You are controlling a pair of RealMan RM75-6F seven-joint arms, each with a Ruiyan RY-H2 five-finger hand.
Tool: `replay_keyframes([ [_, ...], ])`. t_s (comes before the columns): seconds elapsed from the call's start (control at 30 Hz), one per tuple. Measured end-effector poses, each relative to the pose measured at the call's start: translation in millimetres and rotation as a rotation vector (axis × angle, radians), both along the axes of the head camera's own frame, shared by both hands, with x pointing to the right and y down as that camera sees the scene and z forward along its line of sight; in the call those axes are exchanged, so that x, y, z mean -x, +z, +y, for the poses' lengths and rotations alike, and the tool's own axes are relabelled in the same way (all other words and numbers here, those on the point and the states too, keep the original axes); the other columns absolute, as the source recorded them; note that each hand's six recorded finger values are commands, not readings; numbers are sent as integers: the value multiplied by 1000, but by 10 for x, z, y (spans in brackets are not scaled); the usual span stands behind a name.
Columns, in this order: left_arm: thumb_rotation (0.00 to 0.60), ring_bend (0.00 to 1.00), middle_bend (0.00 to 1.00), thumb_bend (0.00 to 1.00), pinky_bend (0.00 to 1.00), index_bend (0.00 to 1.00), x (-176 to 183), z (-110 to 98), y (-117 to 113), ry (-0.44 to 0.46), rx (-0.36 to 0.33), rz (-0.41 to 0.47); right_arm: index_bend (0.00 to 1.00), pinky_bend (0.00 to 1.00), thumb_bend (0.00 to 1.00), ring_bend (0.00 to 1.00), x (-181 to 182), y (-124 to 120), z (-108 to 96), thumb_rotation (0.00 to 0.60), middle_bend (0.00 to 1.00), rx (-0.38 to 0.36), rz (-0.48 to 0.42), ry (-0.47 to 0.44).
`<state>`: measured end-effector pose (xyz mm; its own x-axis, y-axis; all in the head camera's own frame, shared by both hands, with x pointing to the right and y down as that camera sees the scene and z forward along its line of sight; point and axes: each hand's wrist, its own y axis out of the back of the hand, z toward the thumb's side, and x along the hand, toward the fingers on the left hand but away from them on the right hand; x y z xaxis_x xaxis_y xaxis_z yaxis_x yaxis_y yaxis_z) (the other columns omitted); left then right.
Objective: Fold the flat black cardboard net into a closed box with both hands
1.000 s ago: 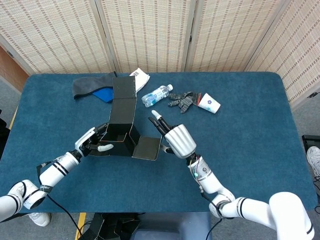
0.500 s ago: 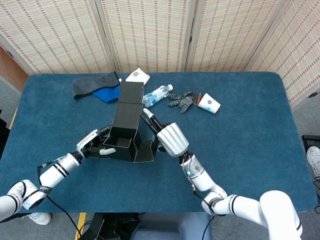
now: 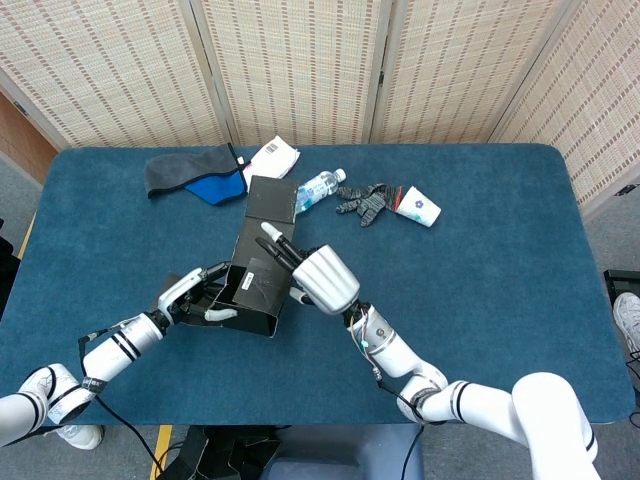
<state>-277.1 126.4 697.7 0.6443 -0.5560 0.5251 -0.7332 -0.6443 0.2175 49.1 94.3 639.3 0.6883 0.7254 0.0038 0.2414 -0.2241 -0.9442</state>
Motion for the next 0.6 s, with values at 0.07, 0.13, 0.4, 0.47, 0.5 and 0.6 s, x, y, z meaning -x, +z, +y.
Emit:
replay_keyframes([
  [0.07,600,617,174,165,937,200,-22,15,14,7,-1,-2,0,855,0,715,23,8,15,600,0,1,4,-13],
  [0.13,600,617,174,165,937,200,-39,28,27,11,-1,-3,0,854,0,715,39,20,27,600,3,0,7,-24],
  [0.4,600,624,174,165,937,200,-43,81,92,22,-30,-29,56,855,2,726,100,126,126,600,116,4,22,-100],
  [0.47,600,623,174,166,937,200,-14,119,122,23,-43,-43,104,855,6,734,101,181,162,600,143,7,38,-130],
  [0.5,600,622,174,165,937,200,-6,131,137,26,-50,-50,122,855,10,738,99,204,178,600,156,11,45,-142],
  [0.6,600,622,175,165,937,200,1,161,192,35,-71,-71,158,855,19,750,85,286,229,600,181,23,66,-176],
])
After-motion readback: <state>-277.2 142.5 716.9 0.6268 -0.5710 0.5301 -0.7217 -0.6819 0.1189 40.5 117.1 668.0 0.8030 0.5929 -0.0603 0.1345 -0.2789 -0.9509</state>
